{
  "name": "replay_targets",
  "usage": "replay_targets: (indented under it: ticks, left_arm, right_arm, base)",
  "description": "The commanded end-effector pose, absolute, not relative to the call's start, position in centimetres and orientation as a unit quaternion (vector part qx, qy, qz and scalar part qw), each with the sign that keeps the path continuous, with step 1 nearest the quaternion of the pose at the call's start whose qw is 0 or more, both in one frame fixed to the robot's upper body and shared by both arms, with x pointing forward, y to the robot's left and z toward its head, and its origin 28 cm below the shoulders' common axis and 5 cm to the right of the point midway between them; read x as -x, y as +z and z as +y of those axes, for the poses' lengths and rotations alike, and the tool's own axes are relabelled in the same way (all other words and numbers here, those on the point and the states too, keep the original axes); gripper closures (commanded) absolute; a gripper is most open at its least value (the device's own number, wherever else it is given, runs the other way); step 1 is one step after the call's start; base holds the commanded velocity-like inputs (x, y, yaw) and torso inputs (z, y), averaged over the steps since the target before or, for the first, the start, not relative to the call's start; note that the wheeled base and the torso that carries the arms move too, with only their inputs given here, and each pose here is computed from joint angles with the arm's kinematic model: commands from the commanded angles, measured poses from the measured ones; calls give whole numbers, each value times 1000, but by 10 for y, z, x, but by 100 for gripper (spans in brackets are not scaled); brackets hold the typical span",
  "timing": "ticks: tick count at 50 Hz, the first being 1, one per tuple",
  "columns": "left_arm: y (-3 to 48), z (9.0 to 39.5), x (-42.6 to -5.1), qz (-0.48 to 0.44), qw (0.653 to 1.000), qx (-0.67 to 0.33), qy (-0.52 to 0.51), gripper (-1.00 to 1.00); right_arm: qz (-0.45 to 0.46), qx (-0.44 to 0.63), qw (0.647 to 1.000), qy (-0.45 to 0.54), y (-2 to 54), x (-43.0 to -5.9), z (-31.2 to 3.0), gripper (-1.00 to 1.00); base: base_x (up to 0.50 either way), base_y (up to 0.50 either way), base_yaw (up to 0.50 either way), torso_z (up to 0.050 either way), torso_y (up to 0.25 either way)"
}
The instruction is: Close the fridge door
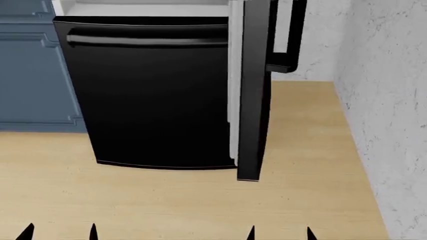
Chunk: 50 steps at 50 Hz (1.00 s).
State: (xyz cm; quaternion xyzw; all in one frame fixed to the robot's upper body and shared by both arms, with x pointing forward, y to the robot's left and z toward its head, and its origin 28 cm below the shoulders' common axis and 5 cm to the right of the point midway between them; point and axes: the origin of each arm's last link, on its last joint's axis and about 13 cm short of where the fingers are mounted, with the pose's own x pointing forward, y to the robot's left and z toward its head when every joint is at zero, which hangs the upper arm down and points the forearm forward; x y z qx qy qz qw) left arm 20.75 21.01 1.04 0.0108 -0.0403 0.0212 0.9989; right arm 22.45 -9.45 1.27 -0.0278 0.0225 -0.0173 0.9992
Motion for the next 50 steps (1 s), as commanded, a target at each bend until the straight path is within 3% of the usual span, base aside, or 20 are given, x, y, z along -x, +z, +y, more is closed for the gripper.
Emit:
replay_targets:
  ticks: [1,20,29,41,50]
  left_arm:
    - [11,210,-206,-43,999,-10,20,-100]
    - [9,210,-206,-39,999,-8,20,-100]
    - [9,208,-206,-39,999,-10,14,-100]
    - [9,209,-206,-41,999,-12,9,-100]
    - [10,207,-205,-42,999,-13,5,-100]
  right_arm:
    - [22,26,999,-19,13,-224,-95,-100]
    - [21,21,999,-22,12,-225,-95,-100]
    - [21,20,999,-24,14,-226,-96,-100]
    - [22,19,999,-23,11,-227,-95,-100]
    - [21,16,999,-23,11,-227,-95,-100]
  base:
    - [0,-473,0,0,0]
    - [0,-444,0,0,0]
    - [0,-32,0,0,0]
    - [18,-446,0,0,0]
    - [89,-92,0,0,0]
